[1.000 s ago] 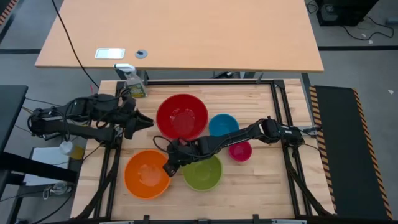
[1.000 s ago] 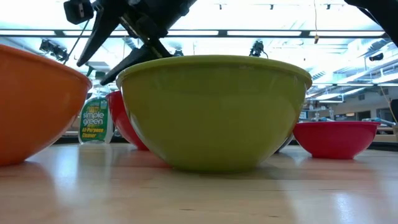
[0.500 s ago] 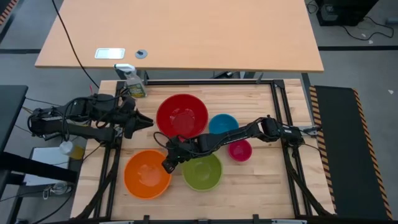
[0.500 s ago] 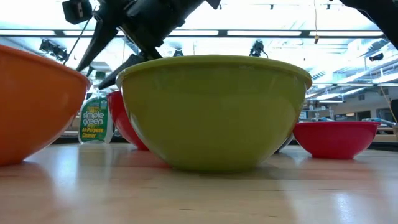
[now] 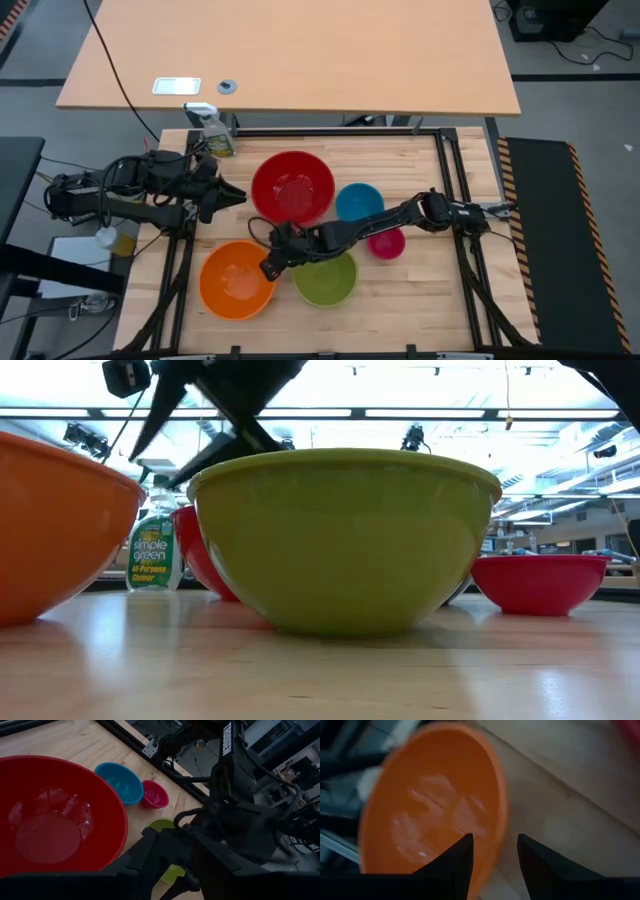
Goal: Nest bowls inside each other
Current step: Stack the orange bowl on the red bowl
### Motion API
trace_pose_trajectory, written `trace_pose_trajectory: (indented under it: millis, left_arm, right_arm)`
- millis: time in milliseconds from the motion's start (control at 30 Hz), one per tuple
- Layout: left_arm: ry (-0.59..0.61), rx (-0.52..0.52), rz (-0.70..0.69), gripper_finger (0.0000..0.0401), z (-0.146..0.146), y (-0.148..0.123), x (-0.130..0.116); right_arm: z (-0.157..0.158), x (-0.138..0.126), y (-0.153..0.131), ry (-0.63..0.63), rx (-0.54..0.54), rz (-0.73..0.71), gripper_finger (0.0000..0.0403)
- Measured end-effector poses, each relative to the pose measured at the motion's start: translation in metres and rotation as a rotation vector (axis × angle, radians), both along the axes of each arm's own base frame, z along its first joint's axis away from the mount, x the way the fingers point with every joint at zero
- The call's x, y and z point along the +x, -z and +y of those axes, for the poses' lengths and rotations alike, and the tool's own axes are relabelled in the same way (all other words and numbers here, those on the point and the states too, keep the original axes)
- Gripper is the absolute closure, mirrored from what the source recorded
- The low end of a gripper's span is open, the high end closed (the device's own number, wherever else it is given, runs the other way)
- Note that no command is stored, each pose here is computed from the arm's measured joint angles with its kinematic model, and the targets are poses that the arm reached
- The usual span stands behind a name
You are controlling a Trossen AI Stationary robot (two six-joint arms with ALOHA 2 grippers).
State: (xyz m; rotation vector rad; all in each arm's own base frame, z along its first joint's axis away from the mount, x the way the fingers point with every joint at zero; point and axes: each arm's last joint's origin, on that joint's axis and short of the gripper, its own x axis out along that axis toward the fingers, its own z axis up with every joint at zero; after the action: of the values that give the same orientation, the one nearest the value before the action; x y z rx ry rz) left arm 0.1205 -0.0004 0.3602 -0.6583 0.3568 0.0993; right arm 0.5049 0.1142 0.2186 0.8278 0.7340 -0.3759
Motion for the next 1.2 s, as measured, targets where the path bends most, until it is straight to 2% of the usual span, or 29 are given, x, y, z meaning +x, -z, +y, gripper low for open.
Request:
trace_pose_trajectory:
  millis: [400,533,800,933,1100,1200]
  left_arm:
    - [0.0,0.0,0.0,0.0273,0.0,0.0,0.0]
    - [-0.001,-0.001,0.001,0.0273,0.0,0.0,0.0]
    - [-0.002,-0.006,-0.006,0.0273,0.0,-0.001,0.0]
    - [-0.002,-0.006,-0.008,0.0273,0.0,-0.001,0.0]
    - [-0.003,-0.01,-0.011,0.0273,0.0,-0.001,-0.001]
    - [-0.003,-0.01,-0.01,0.0273,0.0,-0.001,-0.001]
  right_arm:
    - [-0.002,0.005,0.011,-0.06,-0.043,-0.026,0.0241]
    - [0.0,0.013,0.034,-0.103,0.017,-0.011,0.0241]
    - [-0.001,0.014,0.04,-0.096,0.042,0.017,0.0245]
    - [-0.003,0.014,0.041,-0.078,0.05,0.023,0.0283]
    - [-0.002,0.014,0.042,-0.084,0.053,0.021,0.0376]
    - [-0.002,0.016,0.041,-0.09,0.084,0.004,0.0383]
